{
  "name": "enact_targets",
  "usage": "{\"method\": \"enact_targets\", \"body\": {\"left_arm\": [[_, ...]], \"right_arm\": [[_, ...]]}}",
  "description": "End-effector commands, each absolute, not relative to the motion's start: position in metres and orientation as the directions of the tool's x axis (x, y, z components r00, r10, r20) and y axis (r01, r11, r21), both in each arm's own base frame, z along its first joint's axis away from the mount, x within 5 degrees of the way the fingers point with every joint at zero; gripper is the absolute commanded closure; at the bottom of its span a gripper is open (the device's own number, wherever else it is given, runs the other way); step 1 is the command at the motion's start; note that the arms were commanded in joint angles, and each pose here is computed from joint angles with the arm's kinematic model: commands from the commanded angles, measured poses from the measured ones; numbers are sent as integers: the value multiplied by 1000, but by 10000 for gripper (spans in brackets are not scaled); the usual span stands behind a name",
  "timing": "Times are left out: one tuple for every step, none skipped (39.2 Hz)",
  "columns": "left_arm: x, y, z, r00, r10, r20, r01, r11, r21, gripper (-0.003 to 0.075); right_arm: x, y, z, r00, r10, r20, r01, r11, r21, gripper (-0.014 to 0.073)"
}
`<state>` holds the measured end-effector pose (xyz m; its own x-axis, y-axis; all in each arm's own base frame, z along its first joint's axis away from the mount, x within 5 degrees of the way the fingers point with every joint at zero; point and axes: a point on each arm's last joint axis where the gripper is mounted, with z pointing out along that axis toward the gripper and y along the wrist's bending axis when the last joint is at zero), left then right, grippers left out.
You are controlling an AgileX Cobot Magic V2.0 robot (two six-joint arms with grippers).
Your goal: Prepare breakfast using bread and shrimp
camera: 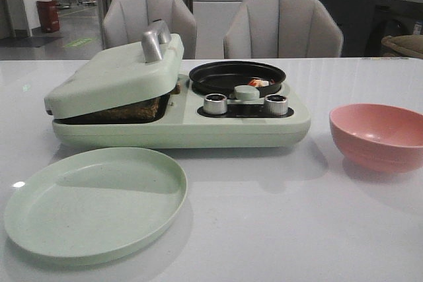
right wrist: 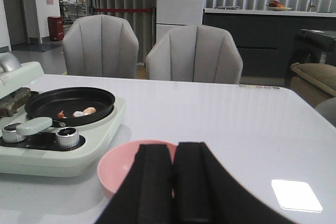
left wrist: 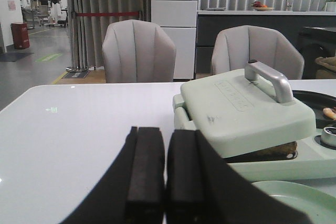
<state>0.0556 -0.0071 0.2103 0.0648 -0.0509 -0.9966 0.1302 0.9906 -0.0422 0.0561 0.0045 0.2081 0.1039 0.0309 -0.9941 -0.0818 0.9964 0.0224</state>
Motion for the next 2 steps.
{"method": "enact_targets", "body": {"left_arm": [[55,-8,211,135,-72,-988,144,988,-52,607],[55,-8,211,135,-72,-988,144,988,-52,607]], "right_arm": [[52,4,221,217,24,-976,-83,997,6,445],[52,4,221,217,24,-976,-83,997,6,445]]}}
